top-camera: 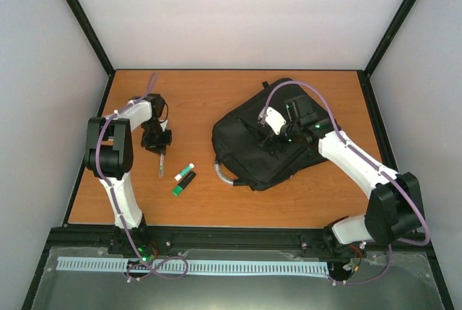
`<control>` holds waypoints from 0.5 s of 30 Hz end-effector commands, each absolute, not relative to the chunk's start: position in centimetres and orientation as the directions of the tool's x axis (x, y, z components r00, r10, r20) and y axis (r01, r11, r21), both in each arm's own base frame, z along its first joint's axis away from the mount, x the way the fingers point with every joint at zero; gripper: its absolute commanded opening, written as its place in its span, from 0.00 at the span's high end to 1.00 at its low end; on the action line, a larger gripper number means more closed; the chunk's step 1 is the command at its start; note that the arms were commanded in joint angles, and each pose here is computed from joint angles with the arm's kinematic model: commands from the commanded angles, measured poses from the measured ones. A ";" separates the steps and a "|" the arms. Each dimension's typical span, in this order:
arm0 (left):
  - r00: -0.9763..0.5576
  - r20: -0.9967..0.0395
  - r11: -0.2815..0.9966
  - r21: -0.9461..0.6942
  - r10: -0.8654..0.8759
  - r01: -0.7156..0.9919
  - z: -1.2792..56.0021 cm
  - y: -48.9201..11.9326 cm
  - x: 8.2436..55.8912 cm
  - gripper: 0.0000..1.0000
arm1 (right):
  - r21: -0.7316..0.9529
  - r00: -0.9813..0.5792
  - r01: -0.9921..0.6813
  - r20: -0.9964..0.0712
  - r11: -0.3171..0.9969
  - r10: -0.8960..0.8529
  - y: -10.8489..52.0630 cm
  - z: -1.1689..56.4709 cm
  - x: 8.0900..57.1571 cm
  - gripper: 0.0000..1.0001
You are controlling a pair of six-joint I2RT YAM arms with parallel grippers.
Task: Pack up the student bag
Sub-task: Pick up the stationery from the center of the board.
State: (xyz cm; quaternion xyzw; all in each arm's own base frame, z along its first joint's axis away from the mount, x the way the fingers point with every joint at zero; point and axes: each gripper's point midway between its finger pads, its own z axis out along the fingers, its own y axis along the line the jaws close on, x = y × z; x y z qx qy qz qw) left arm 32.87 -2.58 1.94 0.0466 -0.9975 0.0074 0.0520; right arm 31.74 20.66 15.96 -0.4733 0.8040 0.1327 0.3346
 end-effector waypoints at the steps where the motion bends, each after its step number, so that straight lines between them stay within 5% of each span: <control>1: -0.996 0.076 0.999 0.016 -0.036 -0.035 2.0 -2.0 33.5 0.79 | -0.100 -0.319 -0.847 -0.689 0.522 -0.651 20.3 16.9 31.6 0.00; 8: -0.994 0.102 0.999 -0.004 0.038 0.038 3.9 -2.0 30.4 0.52 | -0.085 -0.338 -0.837 -0.697 0.541 -0.632 19.7 16.9 31.8 0.00; 15: -0.983 0.139 0.991 -0.081 0.117 0.107 4.3 -3.1 27.8 0.52 | -0.063 -0.351 -0.837 -0.700 0.544 -0.621 19.9 16.8 31.9 0.00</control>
